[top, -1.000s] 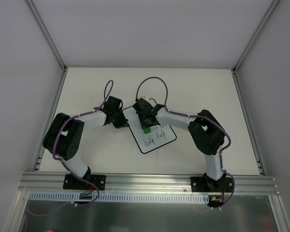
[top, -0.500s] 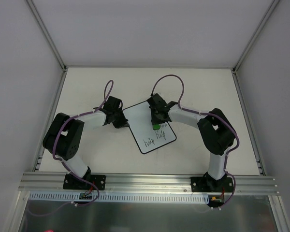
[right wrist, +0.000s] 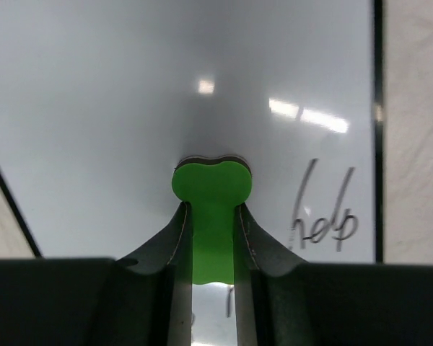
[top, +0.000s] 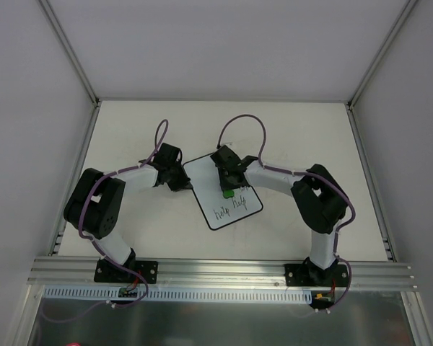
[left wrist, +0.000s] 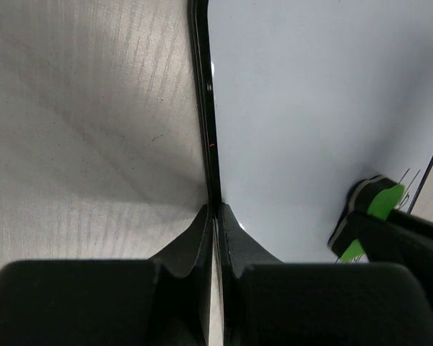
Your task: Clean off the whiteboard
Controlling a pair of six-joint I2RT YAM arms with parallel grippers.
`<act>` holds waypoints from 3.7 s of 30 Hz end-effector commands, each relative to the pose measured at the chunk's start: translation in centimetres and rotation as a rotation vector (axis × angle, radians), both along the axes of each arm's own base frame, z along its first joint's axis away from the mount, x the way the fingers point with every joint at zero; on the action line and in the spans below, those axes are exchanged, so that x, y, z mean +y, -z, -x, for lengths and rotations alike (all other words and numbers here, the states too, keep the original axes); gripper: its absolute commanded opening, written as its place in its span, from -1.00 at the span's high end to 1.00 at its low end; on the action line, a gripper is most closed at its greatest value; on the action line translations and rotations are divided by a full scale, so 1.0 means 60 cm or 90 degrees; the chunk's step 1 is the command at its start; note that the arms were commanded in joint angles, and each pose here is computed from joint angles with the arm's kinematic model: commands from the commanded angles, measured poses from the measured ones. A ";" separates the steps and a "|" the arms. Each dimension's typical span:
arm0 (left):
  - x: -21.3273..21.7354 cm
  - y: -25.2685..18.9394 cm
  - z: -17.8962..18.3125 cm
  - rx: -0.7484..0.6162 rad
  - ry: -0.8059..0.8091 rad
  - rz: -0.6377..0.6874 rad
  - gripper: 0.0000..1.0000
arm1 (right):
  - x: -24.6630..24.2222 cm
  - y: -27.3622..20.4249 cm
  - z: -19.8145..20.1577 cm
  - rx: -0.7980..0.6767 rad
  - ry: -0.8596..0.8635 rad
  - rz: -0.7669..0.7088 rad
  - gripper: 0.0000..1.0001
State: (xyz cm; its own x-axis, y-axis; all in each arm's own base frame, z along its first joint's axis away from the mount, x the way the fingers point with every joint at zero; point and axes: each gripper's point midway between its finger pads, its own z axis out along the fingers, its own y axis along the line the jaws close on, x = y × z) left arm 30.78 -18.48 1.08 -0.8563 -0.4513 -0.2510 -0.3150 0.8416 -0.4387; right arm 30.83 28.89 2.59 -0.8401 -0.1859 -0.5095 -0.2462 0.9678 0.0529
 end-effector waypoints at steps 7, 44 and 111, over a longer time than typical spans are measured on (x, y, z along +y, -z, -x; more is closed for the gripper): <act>0.081 0.087 0.120 0.176 0.016 -0.136 1.00 | 0.031 0.029 0.051 0.032 -0.011 0.031 0.99; 0.086 0.089 0.122 0.181 0.013 -0.134 1.00 | -0.116 0.049 -0.044 0.040 0.091 0.088 0.99; 0.082 0.079 0.110 0.170 0.006 -0.120 1.00 | -0.010 -0.033 0.036 -0.009 -0.047 0.050 0.99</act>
State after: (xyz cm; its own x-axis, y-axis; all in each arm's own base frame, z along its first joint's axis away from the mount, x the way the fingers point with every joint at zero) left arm 30.20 -18.09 1.09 -0.8623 -0.4563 -0.2197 -0.3273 0.8331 -0.4458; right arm 27.95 26.60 3.14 -0.8383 -0.2730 -0.4720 -0.2886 0.9566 -0.0407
